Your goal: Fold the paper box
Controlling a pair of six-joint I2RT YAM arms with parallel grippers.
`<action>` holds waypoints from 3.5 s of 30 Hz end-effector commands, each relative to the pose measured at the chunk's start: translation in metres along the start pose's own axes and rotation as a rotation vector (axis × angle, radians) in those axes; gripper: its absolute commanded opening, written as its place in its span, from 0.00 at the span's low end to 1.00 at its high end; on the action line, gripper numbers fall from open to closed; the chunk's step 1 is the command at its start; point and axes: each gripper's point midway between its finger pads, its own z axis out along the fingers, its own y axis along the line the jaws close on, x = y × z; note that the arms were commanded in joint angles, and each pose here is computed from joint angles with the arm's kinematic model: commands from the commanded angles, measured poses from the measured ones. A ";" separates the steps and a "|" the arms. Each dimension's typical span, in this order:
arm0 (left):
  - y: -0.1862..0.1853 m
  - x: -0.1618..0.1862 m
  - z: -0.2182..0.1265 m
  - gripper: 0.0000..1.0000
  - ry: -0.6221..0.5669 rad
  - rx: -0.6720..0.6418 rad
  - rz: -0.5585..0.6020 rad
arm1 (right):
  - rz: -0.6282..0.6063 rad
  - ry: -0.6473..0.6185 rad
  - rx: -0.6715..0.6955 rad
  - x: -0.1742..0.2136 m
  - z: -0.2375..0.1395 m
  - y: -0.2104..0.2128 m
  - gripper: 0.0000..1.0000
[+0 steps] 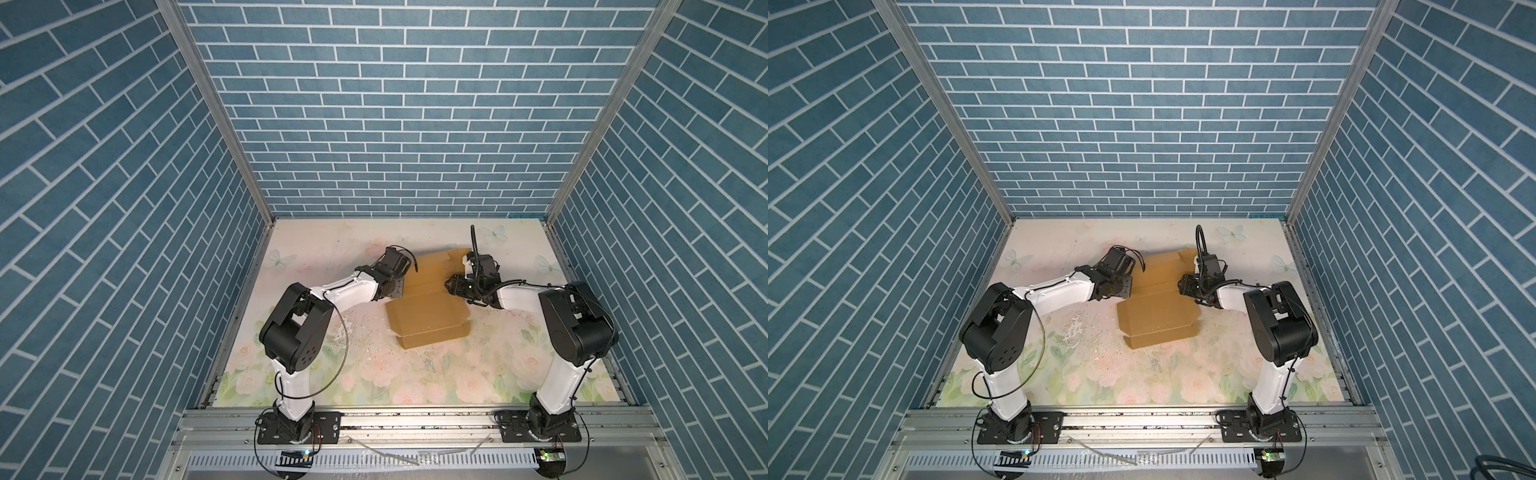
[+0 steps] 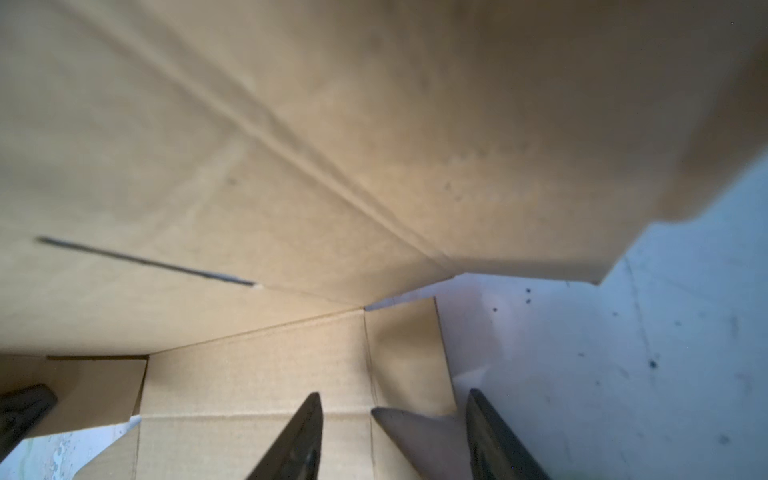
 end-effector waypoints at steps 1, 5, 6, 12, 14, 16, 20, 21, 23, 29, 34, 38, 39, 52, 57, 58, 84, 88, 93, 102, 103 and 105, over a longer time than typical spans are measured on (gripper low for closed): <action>0.008 0.023 -0.001 0.15 0.103 -0.019 0.034 | 0.020 -0.012 -0.027 0.007 0.009 -0.002 0.55; 0.010 0.023 0.001 0.15 0.103 -0.032 0.036 | -0.012 -0.049 -0.091 0.002 0.005 0.010 0.55; 0.010 0.023 0.001 0.15 0.102 -0.032 0.037 | -0.024 -0.054 -0.100 0.001 0.004 0.013 0.55; 0.009 0.022 0.004 0.15 0.098 -0.033 0.024 | -0.098 -0.067 -0.152 -0.001 -0.003 0.037 0.53; 0.009 0.021 0.004 0.15 0.095 -0.033 0.020 | -0.115 -0.070 -0.161 0.000 -0.006 0.044 0.53; 0.009 0.021 0.005 0.14 0.093 -0.033 0.016 | -0.122 -0.061 -0.164 0.003 -0.006 0.048 0.52; 0.006 0.021 0.006 0.14 0.091 -0.026 0.014 | -0.143 -0.035 -0.174 0.010 -0.002 0.056 0.49; 0.006 0.020 0.006 0.15 0.089 -0.023 0.013 | -0.145 -0.031 -0.173 0.011 -0.001 0.057 0.49; 0.006 0.020 0.005 0.15 0.086 -0.022 0.012 | -0.153 -0.022 -0.176 0.014 0.002 0.061 0.48; 0.006 0.020 0.004 0.14 0.085 -0.021 0.003 | -0.151 -0.008 -0.156 0.017 0.004 0.061 0.47; 0.009 0.019 0.000 0.14 0.087 -0.026 -0.002 | -0.181 -0.011 -0.133 0.013 -0.019 0.064 0.48; 0.014 0.018 -0.001 0.14 0.092 -0.026 -0.007 | -0.234 -0.003 -0.092 0.011 -0.051 0.062 0.50; 0.015 0.018 -0.001 0.14 0.094 -0.025 -0.008 | -0.242 -0.005 -0.084 0.010 -0.059 0.062 0.51; 0.010 0.022 -0.002 0.15 0.157 0.098 -0.005 | -0.150 -0.168 0.090 -0.067 -0.151 0.008 0.52; 0.009 0.022 -0.005 0.15 0.173 0.115 0.032 | -0.088 -0.171 0.155 -0.091 -0.145 -0.029 0.53; 0.008 0.022 -0.006 0.15 0.173 0.123 0.041 | -0.079 -0.159 0.154 -0.094 -0.139 -0.036 0.53; 0.009 0.018 0.005 0.14 0.198 0.110 0.005 | -0.191 0.045 -0.191 -0.045 -0.057 0.001 0.51; 0.009 0.017 0.007 0.14 0.194 0.107 -0.006 | -0.212 0.057 -0.199 -0.032 -0.058 0.009 0.51; 0.009 0.018 0.008 0.14 0.197 0.107 -0.005 | -0.249 0.065 -0.219 -0.023 -0.060 0.022 0.51; 0.014 0.019 0.005 0.14 0.193 0.081 -0.029 | -0.286 0.064 -0.210 -0.016 -0.072 0.037 0.49; 0.013 0.018 0.005 0.14 0.192 0.080 -0.032 | -0.289 0.063 -0.209 -0.015 -0.075 0.039 0.49; 0.014 0.018 0.006 0.14 0.193 0.080 -0.038 | -0.297 0.061 -0.205 -0.012 -0.080 0.042 0.49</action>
